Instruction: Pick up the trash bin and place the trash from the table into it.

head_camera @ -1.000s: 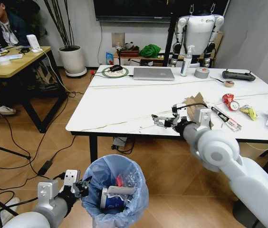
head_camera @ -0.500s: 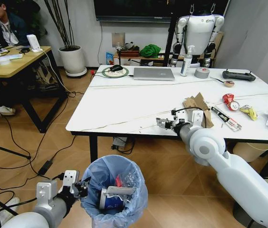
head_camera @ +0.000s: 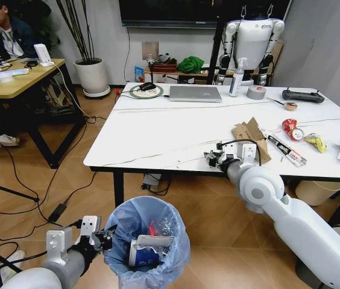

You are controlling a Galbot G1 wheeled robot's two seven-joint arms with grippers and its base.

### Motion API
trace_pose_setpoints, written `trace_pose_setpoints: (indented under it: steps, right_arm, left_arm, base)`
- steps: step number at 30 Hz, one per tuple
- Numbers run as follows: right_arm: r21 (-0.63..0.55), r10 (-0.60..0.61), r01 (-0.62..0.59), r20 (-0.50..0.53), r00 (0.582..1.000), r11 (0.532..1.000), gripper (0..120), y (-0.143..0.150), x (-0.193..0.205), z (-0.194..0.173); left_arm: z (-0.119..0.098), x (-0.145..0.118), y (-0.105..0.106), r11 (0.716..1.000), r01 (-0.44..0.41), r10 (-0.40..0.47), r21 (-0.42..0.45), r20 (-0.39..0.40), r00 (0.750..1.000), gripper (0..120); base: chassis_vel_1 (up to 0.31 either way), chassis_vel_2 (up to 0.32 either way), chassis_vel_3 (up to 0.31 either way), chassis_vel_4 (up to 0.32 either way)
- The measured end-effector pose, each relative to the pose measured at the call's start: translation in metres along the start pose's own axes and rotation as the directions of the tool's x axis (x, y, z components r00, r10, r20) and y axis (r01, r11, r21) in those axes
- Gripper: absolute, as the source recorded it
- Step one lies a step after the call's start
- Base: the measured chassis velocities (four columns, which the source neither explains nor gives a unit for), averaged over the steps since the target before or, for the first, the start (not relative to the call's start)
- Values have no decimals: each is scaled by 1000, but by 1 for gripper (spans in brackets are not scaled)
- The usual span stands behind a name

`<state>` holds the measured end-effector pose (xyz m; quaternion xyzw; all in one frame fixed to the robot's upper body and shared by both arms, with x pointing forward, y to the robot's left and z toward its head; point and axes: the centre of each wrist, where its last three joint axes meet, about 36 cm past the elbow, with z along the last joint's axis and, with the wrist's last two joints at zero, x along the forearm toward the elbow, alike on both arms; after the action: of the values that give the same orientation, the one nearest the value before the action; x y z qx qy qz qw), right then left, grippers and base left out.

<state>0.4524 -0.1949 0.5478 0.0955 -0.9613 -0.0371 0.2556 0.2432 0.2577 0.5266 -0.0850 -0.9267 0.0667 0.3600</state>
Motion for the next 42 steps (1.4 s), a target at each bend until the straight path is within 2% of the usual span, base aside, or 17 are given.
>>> trace_pose_setpoints:
  steps: [2, 11, 15, 17, 18, 21, 23, 24, 27, 28, 29, 30, 31, 34, 36, 39, 42]
  right_arm:
    - [0, 1, -1, 0, 1000, 1000, 7, 1, -1, 1]
    - [17, -2, 2, 24, 1000, 1000, 0, 2, 1, 4]
    - [-5, -78, 79, 71, 994, 997, 0, 10, 20, -2]
    - [-8, -185, 188, 112, 976, 982, 0, 18, 45, -11]
    - [-8, -185, 188, 112, 976, 982, 0, 18, 45, -11]
    - [26, -347, 348, 163, 924, 937, 0, 24, 73, -10]
    - [52, -454, 452, 170, 875, 890, 0, 27, 90, -1]
    - [52, -454, 452, 170, 875, 890, 0, 27, 90, -1]
    - [67, -603, 602, 176, 778, 796, 0, 31, 109, 10]
    - [78, -659, 657, 174, 731, 750, 0, 32, 116, 14]
    - [83, -683, 680, 172, 710, 728, 0, 32, 119, 16]
    - [105, -746, 741, 160, 646, 664, 0, 34, 128, 21]
    - [105, -746, 741, 160, 646, 664, 0, 34, 128, 21]
    - [136, -809, 798, 135, 573, 588, 0, 41, 143, 30]
    - [152, -819, 805, 117, 561, 573, 0, 46, 147, 35]
    - [172, -818, 800, 104, 566, 575, 0, 50, 148, 41]
    - [199, -803, 779, 97, 588, 595, 0, 52, 145, 45]
  left_arm:
    - [0, 0, 0, 1000, -2, 2, 1, 1, 1000, 0]
    - [1, 0, 0, 1000, -2, 2, 7, -2, 1000, 0]
    - [1, 0, 0, 1000, -1, 1, 7, -3, 1000, 0]
    - [0, 0, 0, 1000, 3, -3, 6, -1, 1000, 0]
    - [0, 0, 0, 1000, 3, -3, 6, -1, 1000, 0]
    - [-1, 0, 0, 1000, 8, -8, 5, 3, 1000, 0]
    - [-2, 0, 0, 1000, 8, -8, 6, 8, 1000, 0]
    - [-2, 0, 0, 1000, 8, -8, 6, 8, 1000, 0]
    - [-1, 0, 0, 1000, 8, -8, 9, 9, 1000, 0]
    - [-1, 0, -1, 1000, 8, -8, 10, 8, 1000, 0]
    - [-1, 0, -1, 1000, 9, -9, 11, 8, 1000, 0]
    - [-1, 0, 0, 1000, 9, -9, 11, 9, 1000, 0]
    - [-1, 0, 0, 1000, 9, -9, 11, 9, 1000, 0]
    - [-1, 0, 0, 1000, 13, -14, 14, 10, 1000, 0]
    - [0, 0, 0, 1000, 17, -17, 21, 8, 1000, 0]
    - [1, 0, -1, 1000, 18, -18, 26, 8, 1000, 0]
    - [1, -1, -2, 999, 16, -16, 28, 7, 1000, 0]
  base:
    - [0, 0, 0, 0]
    - [0, 0, 0, 0]
    - [0, 0, 0, 0]
    - [0, 0, 0, 0]
    - [0, 0, 0, 0]
    - [0, 0, 0, 0]
    - [0, 0, 0, 0]
    - [0, 0, 0, 0]
    - [0, 0, 0, 0]
    - [0, 0, 0, 0]
    - [0, 0, 0, 0]
    - [0, 0, 0, 0]
    - [0, 0, 0, 0]
    - [0, 0, 0, 0]
    - [0, 0, 0, 0]
    - [0, 0, 0, 0]
    - [0, 0, 0, 0]
